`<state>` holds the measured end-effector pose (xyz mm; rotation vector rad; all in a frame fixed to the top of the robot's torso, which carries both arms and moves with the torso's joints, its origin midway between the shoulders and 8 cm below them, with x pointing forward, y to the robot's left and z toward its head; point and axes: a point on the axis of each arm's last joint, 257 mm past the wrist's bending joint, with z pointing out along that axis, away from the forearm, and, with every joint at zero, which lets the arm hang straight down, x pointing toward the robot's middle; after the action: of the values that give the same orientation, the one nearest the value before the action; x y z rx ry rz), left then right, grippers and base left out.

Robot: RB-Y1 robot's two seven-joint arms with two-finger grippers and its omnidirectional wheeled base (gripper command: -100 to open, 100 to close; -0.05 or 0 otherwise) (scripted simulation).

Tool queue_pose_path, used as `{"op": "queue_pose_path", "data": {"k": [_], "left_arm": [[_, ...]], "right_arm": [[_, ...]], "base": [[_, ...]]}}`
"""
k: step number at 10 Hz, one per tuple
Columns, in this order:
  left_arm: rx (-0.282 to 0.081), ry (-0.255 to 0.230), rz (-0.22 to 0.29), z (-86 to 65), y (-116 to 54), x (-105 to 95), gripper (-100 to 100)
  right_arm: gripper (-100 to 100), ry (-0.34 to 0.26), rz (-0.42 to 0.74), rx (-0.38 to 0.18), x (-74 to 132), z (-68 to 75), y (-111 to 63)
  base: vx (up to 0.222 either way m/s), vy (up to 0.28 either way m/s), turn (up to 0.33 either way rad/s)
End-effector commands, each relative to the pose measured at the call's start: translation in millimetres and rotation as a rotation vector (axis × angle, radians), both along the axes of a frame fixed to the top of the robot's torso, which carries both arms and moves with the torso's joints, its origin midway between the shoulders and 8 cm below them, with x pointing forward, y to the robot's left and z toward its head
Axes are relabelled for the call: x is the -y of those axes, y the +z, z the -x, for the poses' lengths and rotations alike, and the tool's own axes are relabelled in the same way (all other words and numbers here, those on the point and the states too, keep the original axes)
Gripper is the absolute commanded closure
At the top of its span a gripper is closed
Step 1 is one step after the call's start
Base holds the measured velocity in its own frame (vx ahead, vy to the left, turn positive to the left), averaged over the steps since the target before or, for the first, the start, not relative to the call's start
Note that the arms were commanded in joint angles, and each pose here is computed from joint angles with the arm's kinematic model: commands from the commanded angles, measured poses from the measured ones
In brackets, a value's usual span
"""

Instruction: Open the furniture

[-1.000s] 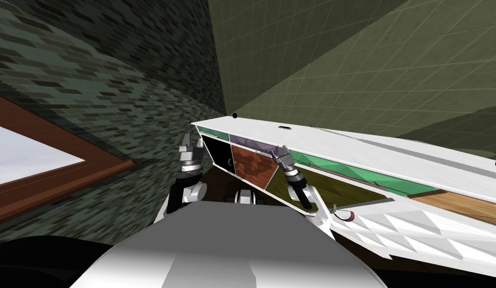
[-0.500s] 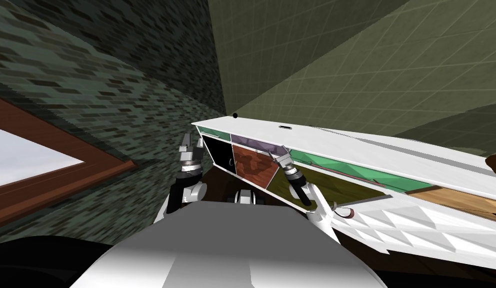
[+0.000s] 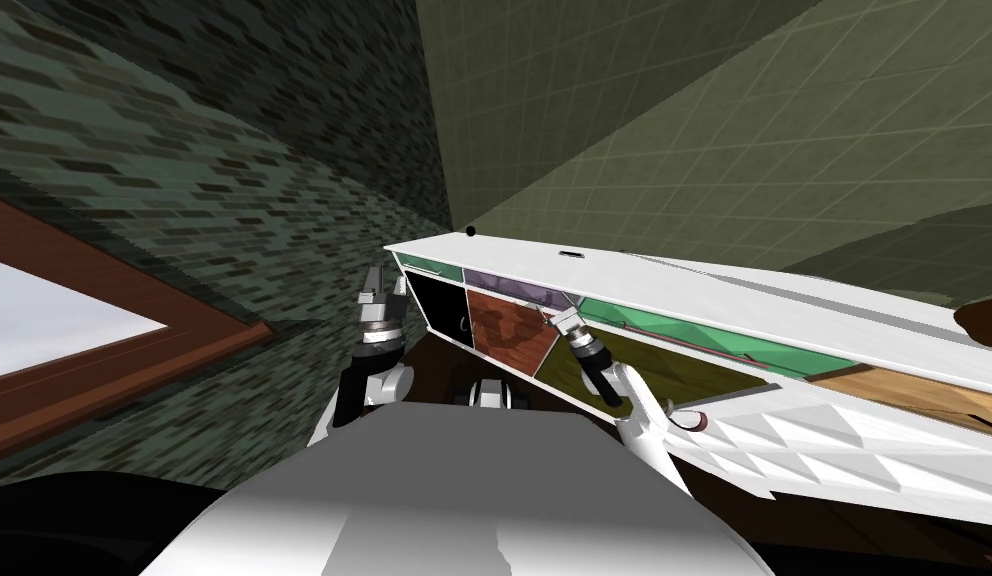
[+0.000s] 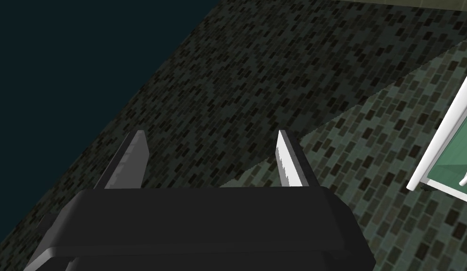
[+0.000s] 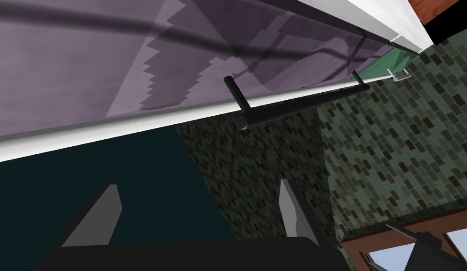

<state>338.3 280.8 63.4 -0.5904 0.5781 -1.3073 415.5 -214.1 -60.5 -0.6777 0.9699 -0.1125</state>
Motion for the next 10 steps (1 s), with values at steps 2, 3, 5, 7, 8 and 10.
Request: {"op": "queue_pose_path", "data": {"k": [2, 3, 5, 7, 8, 10], "left_arm": [[0.0, 0.0, 0.0, 0.0, 0.0, 0.0, 0], [0.0, 0.0, 0.0, 0.0, 0.0, 0.0, 0], [0.0, 0.0, 0.0, 0.0, 0.0, 0.0, 0], [0.0, 0.0, 0.0, 0.0, 0.0, 0.0, 0], [0.0, 0.0, 0.0, 0.0, 0.0, 0.0, 0], [0.0, 0.0, 0.0, 0.0, 0.0, 0.0, 0]], "right_arm": [[-100, -0.071, 0.202, 0.032, 9, -13.5, -18.2], [-100, -0.074, 0.208, 0.036, 9, -13.5, -18.2], [-100, -0.12, 0.352, 0.057, 18, -23.3, -30.9], [-100, -0.145, 0.435, 0.075, 23, -27.9, -36.9], [-100, -0.162, 0.498, 0.084, 28, -32.1, -42.0], [-100, -0.183, 0.572, 0.102, 33, -35.9, -46.6]], "base": [[-0.01, 0.052, -0.026], [-0.007, 0.035, -0.015], [-0.012, 0.046, -0.031], [-0.011, 0.043, -0.021], [-0.012, 0.051, -0.038], [-0.008, 0.041, -0.017]]}}
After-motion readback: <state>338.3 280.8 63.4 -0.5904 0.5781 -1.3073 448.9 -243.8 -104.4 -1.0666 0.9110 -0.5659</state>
